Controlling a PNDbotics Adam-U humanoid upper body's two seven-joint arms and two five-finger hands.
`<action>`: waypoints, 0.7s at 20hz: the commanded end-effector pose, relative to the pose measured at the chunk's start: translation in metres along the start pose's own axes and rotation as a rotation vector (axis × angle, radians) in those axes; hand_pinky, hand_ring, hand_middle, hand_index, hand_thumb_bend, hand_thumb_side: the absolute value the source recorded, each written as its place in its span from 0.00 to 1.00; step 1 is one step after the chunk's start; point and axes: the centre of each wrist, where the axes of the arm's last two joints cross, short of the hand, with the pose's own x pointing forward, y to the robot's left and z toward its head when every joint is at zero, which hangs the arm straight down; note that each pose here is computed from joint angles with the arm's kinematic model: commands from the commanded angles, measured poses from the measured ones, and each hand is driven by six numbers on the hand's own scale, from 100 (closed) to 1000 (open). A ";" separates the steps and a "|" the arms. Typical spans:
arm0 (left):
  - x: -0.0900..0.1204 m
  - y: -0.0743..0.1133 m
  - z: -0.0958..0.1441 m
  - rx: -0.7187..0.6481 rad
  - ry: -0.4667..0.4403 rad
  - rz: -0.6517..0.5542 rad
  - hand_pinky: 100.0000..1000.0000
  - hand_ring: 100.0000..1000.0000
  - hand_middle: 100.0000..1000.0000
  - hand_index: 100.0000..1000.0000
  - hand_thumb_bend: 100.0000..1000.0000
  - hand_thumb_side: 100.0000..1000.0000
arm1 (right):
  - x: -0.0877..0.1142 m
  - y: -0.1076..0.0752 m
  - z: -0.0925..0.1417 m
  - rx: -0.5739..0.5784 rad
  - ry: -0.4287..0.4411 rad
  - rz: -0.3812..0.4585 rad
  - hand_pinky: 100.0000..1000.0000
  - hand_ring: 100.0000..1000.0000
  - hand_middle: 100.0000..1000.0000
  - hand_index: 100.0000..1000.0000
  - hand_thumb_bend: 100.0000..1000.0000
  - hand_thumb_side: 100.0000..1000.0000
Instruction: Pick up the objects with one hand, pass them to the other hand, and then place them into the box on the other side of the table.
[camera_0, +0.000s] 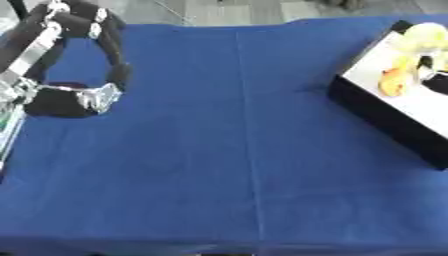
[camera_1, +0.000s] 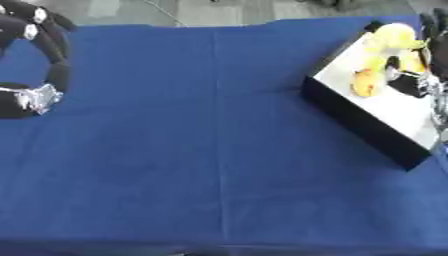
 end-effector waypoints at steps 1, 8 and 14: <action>-0.002 0.009 0.006 0.037 0.032 -0.002 0.70 0.39 0.36 0.39 0.00 0.28 | -0.023 -0.027 -0.007 -0.029 0.036 0.076 0.96 0.96 1.00 1.00 0.38 0.22; -0.011 -0.004 0.024 0.116 0.129 0.089 0.70 0.39 0.36 0.39 0.00 0.35 | -0.026 -0.073 0.002 -0.290 0.080 -0.013 0.87 0.90 0.87 1.00 0.15 0.00; -0.014 -0.015 0.029 0.206 0.176 0.186 0.70 0.40 0.38 0.40 0.00 0.42 | -0.018 -0.084 0.025 -0.478 0.048 -0.236 0.82 0.89 0.79 0.98 0.00 0.00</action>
